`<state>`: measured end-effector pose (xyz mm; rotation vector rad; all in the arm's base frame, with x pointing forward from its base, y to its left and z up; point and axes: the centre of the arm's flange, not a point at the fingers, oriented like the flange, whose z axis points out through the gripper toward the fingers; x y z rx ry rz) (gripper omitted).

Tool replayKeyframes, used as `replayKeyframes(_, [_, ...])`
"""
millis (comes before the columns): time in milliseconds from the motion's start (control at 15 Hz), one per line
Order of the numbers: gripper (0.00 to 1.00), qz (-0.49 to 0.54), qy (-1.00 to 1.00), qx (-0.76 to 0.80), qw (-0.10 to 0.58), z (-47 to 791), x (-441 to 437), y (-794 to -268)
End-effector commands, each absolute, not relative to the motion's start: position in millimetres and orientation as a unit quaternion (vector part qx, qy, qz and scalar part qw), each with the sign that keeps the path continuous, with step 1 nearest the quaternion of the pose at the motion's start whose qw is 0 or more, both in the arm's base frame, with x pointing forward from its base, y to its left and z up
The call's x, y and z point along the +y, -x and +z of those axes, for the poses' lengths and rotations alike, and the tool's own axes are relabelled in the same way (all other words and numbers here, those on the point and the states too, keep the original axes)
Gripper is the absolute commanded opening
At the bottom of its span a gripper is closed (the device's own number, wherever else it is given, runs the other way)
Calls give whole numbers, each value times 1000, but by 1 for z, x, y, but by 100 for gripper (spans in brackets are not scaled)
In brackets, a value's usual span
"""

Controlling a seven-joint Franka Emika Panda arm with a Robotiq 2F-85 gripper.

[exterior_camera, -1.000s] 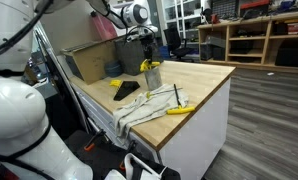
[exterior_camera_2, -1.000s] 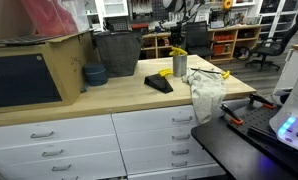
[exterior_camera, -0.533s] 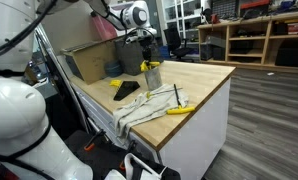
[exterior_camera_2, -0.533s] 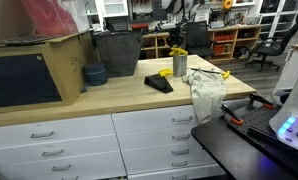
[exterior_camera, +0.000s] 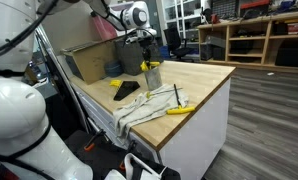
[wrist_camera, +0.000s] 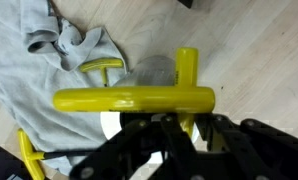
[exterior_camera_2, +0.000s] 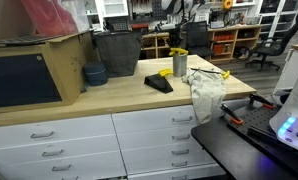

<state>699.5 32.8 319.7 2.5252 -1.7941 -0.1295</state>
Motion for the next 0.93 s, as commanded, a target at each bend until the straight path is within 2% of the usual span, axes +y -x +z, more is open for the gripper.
replayKeyframes(0, [3,-45,-819,-571,15,325,36,-704])
replayKeyframes(67, [6,-43,-820,-571,16,326,36,-704])
replayKeyframes(867, [6,23,-824,-565,27,391,36,-688])
